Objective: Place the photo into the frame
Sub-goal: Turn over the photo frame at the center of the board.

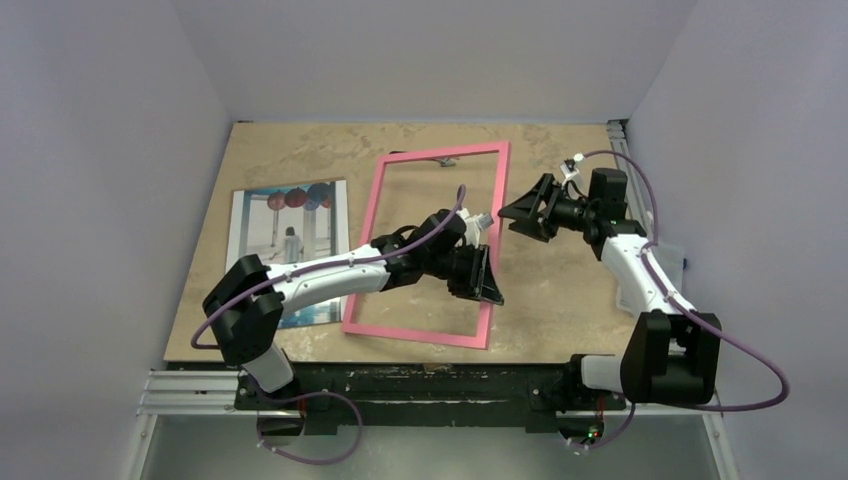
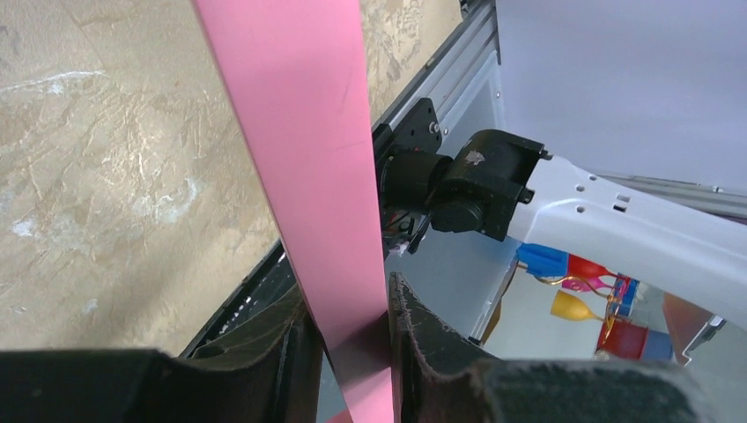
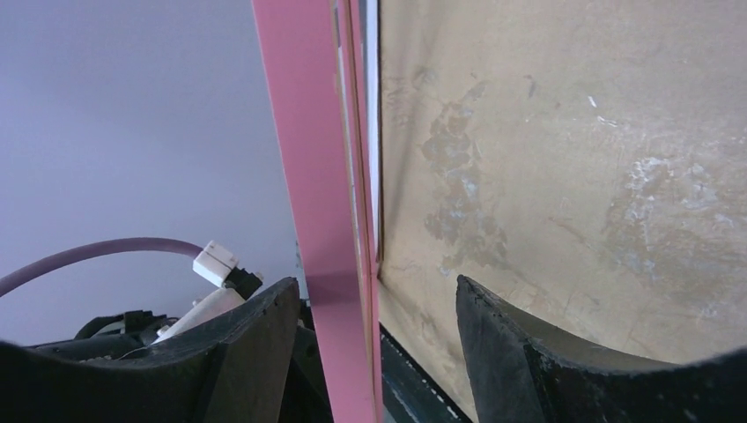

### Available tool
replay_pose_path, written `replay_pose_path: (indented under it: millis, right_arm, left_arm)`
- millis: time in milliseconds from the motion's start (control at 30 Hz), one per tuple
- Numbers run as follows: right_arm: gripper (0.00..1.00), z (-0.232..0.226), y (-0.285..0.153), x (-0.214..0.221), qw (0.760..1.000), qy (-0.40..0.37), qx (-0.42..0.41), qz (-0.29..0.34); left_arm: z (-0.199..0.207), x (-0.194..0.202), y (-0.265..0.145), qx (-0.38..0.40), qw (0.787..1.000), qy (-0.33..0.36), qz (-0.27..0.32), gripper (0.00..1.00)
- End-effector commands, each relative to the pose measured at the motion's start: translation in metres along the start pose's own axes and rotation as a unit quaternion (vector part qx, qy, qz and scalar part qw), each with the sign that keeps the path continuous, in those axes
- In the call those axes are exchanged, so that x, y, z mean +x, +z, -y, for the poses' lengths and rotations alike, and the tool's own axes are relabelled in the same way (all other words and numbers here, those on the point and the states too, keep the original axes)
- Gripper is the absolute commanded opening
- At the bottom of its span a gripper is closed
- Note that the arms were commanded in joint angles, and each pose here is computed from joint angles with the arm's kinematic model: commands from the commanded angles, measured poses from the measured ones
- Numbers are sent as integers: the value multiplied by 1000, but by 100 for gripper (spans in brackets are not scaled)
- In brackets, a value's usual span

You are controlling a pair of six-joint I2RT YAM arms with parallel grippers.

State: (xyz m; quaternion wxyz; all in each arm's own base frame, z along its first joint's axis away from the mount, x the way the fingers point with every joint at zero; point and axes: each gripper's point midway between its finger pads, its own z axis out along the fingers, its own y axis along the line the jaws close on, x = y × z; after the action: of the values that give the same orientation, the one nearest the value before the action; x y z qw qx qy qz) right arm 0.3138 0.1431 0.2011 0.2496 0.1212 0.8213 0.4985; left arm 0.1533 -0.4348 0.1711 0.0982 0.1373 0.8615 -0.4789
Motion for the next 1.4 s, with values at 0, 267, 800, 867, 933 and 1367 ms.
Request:
replay_pose_path:
  millis: [0, 267, 800, 867, 933, 1367]
  right_arm:
    - [63, -19, -1, -6, 999, -18, -49, -5]
    - [52, -23, 1, -6, 998, -11, -65, -15]
    - [0, -29, -5, -2, 998, -15, -66, -7]
    - [0, -31, -8, -2, 998, -14, -60, -1]
    - [0, -33, -12, -3, 999, -17, -48, 5]
    - [0, -66, -62, -30, 991, -38, 88, 96]
  left_arm:
    - [43, -15, -18, 59, 993, 96, 28, 0]
    - [51, -11, -15, 57, 992, 112, 7, 0]
    - [48, -17, -19, 22, 993, 112, 24, 12]
    - [48, -19, -23, 16, 993, 111, 33, 26]
    - [44, -22, -29, -2, 993, 107, 46, 47]
    - [37, -46, -105, -169, 966, 125, 148, 89]
